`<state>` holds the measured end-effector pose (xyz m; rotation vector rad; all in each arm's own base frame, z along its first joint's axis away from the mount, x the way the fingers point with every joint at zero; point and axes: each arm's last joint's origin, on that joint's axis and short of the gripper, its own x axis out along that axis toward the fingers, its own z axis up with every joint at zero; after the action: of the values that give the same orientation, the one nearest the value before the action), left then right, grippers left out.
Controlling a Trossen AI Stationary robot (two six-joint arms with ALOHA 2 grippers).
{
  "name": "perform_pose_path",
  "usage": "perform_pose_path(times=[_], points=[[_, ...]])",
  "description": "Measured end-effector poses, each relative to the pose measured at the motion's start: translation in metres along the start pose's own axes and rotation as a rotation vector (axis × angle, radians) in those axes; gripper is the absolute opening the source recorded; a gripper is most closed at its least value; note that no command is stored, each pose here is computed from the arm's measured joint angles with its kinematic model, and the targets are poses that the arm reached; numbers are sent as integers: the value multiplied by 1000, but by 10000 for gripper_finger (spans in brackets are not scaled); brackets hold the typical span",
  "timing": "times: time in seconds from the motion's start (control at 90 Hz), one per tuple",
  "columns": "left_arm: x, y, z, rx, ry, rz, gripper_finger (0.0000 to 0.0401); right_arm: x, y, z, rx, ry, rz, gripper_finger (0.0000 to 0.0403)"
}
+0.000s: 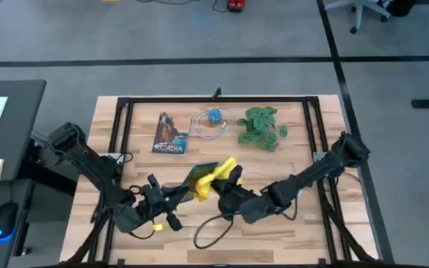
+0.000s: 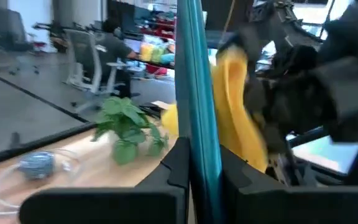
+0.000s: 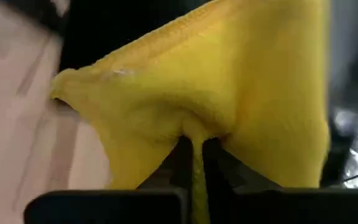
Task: Apply microfiber cloth
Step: Wipe the blue tablet with the microfiber cloth
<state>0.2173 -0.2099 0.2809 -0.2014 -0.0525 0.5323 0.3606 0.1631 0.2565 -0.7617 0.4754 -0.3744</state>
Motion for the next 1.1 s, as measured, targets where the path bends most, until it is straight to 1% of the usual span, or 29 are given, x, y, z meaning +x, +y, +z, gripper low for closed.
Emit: perform_pose_path(times=[0.122, 0.244, 0.3, 0.433, 0.556, 0.622, 0.722, 0.9, 1.0, 1.1], points=[[-8, -2, 2, 15, 2, -19, 11, 5, 6, -21, 50, 124, 107, 4], [-11, -1, 4, 17, 0, -12, 11, 9, 8, -37, 143, 234, 277, 4], [-12, -1, 4, 20, 1, -16, 11, 11, 10, -44, 178, 259, 326, 4], [-14, -1, 3, 20, 5, -26, 11, 17, 19, -63, 219, 278, 375, 4], [-14, 0, -1, 21, 14, -26, 11, 23, 27, -81, 306, 292, 456, 5], [-14, 0, -3, 13, 19, -25, 11, 25, 31, -91, 337, 307, 472, 5], [-14, 1, -6, 2, 25, -23, 11, 25, 34, -102, 351, 335, 473, 5], [-11, 4, -11, -19, 36, -13, 11, 21, 43, -122, 386, 402, 519, 5], [-9, 6, -14, -36, 42, -4, 11, 15, 50, -127, 408, 421, 540, 5], [-5, 7, -17, -68, 58, -8, 11, 7, 57, -131, 420, 437, 585, 7]])
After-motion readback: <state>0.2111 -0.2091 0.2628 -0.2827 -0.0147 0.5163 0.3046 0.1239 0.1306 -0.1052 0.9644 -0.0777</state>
